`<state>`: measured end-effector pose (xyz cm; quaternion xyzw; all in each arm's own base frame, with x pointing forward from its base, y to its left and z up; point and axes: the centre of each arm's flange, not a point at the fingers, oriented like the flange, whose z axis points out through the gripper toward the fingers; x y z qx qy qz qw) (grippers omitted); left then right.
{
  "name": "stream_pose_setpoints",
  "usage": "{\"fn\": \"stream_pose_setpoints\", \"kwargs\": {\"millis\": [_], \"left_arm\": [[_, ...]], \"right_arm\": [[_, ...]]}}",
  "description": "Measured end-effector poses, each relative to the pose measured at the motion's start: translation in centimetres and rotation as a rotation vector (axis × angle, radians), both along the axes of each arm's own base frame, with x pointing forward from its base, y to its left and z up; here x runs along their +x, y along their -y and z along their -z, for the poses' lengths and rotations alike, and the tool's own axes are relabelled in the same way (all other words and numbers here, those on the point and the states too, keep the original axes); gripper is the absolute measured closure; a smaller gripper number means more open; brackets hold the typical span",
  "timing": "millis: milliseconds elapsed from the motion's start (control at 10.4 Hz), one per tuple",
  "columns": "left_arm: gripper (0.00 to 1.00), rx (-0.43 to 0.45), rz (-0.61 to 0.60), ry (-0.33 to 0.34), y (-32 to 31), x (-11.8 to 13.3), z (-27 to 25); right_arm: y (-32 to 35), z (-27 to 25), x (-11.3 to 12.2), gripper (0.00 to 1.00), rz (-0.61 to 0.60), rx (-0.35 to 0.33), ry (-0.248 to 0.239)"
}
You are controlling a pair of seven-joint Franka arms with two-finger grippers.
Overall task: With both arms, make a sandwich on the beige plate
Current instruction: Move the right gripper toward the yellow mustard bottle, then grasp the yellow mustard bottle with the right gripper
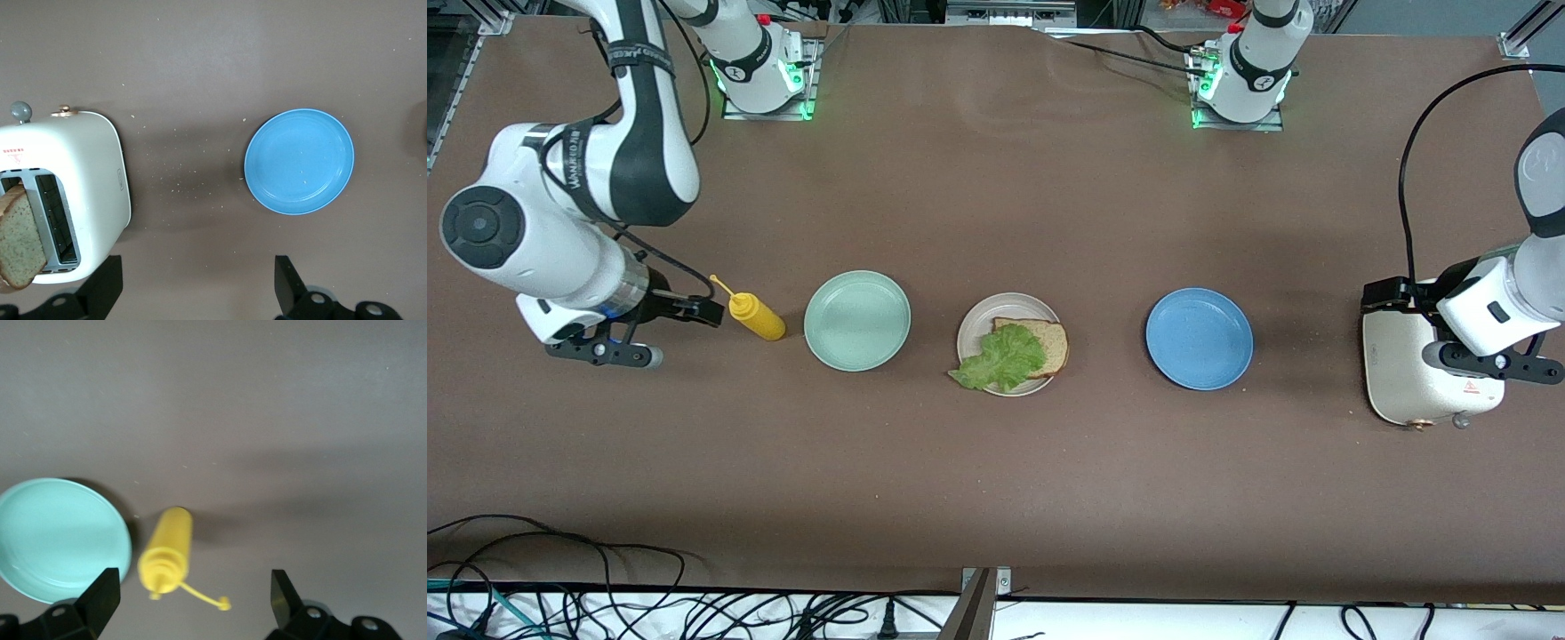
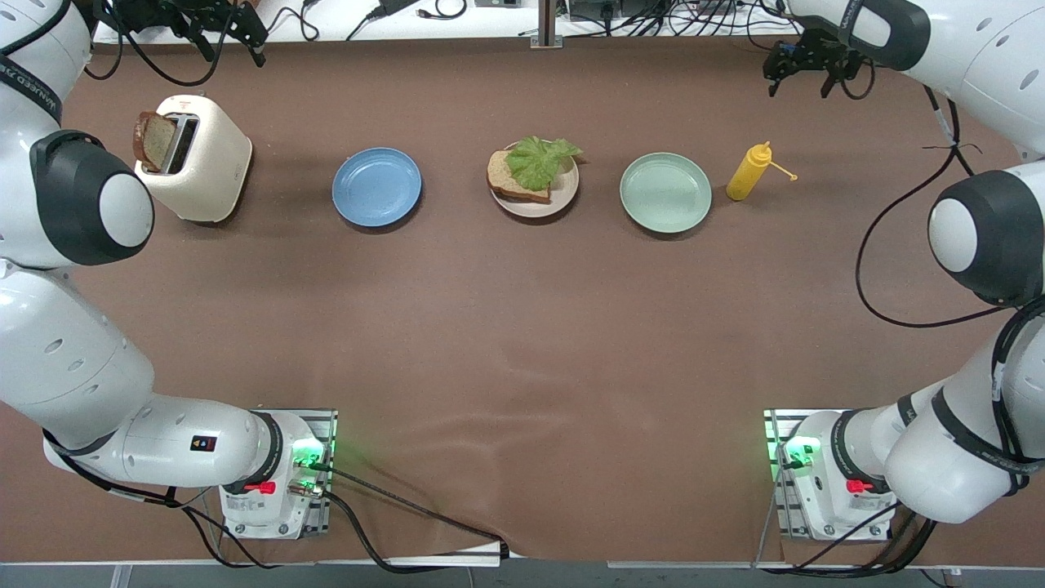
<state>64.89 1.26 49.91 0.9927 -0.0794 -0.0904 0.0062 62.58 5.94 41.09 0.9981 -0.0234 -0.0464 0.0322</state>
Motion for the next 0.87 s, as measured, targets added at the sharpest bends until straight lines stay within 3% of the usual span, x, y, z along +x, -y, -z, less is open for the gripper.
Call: {"fn": "stream_pose_setpoints", "kwargs": {"millis": [481,866], "left_arm": [[0.0,0.0,0.0,0.0,0.0,0.0,0.0],[0.0,0.0,0.002,0.0,0.1,0.0,0.0]], "right_arm": [[7.4,2.5,-2.7,0.0,-0.223,0.057,-0.067],[15.2,4.3,-4.4,0.0,-0.382,0.189,-0.019]]}}
